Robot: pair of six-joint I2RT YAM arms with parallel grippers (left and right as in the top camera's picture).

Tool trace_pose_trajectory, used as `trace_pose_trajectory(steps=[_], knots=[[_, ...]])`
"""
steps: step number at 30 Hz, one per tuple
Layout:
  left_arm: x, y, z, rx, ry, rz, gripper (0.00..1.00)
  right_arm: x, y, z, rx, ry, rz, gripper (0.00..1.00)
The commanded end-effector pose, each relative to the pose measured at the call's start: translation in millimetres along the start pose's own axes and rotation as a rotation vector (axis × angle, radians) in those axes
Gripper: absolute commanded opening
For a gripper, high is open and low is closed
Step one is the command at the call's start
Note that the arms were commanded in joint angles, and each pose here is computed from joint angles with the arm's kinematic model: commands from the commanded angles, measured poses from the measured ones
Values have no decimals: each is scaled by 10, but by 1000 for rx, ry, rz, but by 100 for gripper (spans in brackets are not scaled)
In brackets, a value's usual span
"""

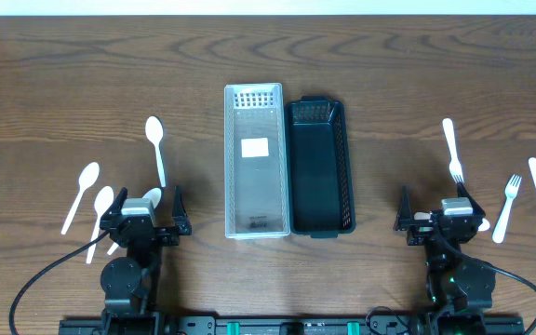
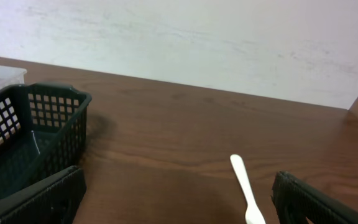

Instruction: Pack container

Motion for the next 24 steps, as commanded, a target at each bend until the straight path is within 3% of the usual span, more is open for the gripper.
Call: trace_pose_trajectory(steps=[1,15,20,24], knots=[[35,-147,12,59,14,9,98,26,-6,0,0,15,-10,99],[34,-146,12,59,13,9,98,27,-7,0,1,15,9,99],[27,-124,13,47,10,0,98,21,-10,1,4,10,182,99],[-38,57,-5,-19,-26,-194,98,55,23,-4,-5,48,432,99]])
Point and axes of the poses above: each gripper's point midway between its finger pads, its own z axis out along the fingers, its own x axis along the line the jaws close on, y = z × x, the point moved 6 cm from there along -z, back along the fingers, and after that the axes turned 13 degrees about -z, right-handed, at the moved point
